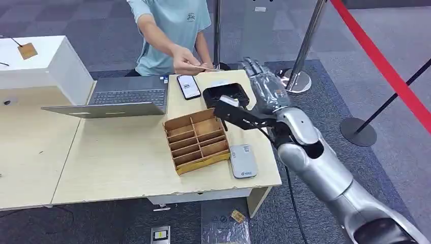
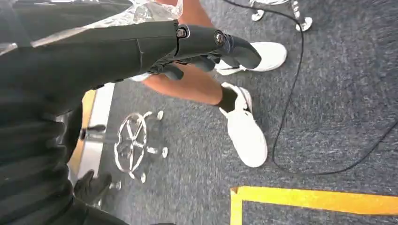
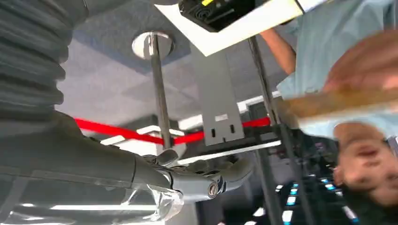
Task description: Pass the card to the sensor for recognition and then transmit it.
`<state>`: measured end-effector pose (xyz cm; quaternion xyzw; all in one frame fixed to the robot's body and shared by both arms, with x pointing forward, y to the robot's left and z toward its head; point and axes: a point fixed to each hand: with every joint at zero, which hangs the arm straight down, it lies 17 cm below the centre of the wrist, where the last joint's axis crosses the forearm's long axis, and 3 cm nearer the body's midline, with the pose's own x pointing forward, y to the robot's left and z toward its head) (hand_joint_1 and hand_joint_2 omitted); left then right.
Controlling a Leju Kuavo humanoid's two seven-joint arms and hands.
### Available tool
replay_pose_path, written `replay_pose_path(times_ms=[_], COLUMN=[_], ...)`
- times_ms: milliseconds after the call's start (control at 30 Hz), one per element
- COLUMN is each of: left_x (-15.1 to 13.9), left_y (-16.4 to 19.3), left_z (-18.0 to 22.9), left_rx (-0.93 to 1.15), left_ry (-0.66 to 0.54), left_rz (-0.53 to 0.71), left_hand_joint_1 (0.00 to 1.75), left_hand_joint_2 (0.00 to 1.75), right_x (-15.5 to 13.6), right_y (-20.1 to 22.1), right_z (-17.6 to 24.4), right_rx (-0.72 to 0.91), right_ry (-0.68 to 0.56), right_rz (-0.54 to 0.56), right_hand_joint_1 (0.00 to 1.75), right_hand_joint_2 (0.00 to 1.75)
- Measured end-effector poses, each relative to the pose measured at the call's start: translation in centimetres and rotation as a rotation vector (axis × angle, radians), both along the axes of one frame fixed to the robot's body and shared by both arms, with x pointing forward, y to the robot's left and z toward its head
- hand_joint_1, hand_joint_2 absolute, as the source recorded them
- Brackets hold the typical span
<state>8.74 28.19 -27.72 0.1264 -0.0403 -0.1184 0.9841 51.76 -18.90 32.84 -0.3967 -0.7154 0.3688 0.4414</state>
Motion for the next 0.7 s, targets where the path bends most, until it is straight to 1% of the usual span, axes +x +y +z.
replay_pose_path(times_ms=[133, 333, 367, 433, 467, 533, 700], left_x=[0.1, 0.0, -0.1, -0.2, -0.2, -0.2, 0.3], left_y=[0.1, 0.0, 0.0, -0.1, -0.2, -0.2, -0.2], left_z=[0.0, 0.0, 0.0, 0.0, 0.0, 0.0, 0.0], left_rx=[0.002, 0.011, 0.011, 0.012, 0.011, 0.009, -0.001], left_ry=[-0.008, -0.007, -0.004, 0.002, 0.004, 0.000, -0.012], left_rz=[-0.016, -0.061, -0.065, -0.073, -0.080, -0.078, -0.055], left_hand_joint_1=[0.00, 0.00, 0.00, 0.00, 0.00, 0.00, 0.00], left_hand_joint_2=[1.75, 1.75, 1.75, 1.75, 1.75, 1.75, 1.75], right_x=[-0.6, -2.4, -2.6, -2.9, -3.0, -3.2, -3.0], right_y=[1.1, 2.9, 3.1, 3.4, 3.6, 4.4, 8.9], right_z=[-0.1, -0.3, -0.4, -0.5, -0.6, -0.4, 0.7], right_rx=[-0.065, -0.168, -0.177, -0.186, -0.190, -0.199, -0.189], right_ry=[-0.036, -0.103, -0.104, -0.105, -0.106, -0.119, -0.151], right_rz=[0.007, 0.027, 0.030, 0.038, 0.045, 0.074, 0.169], right_hand_joint_1=[0.00, 0.00, 0.00, 0.00, 0.00, 0.00, 0.00], right_hand_joint_2=[1.75, 1.75, 0.00, 0.00, 1.75, 1.75, 1.75])
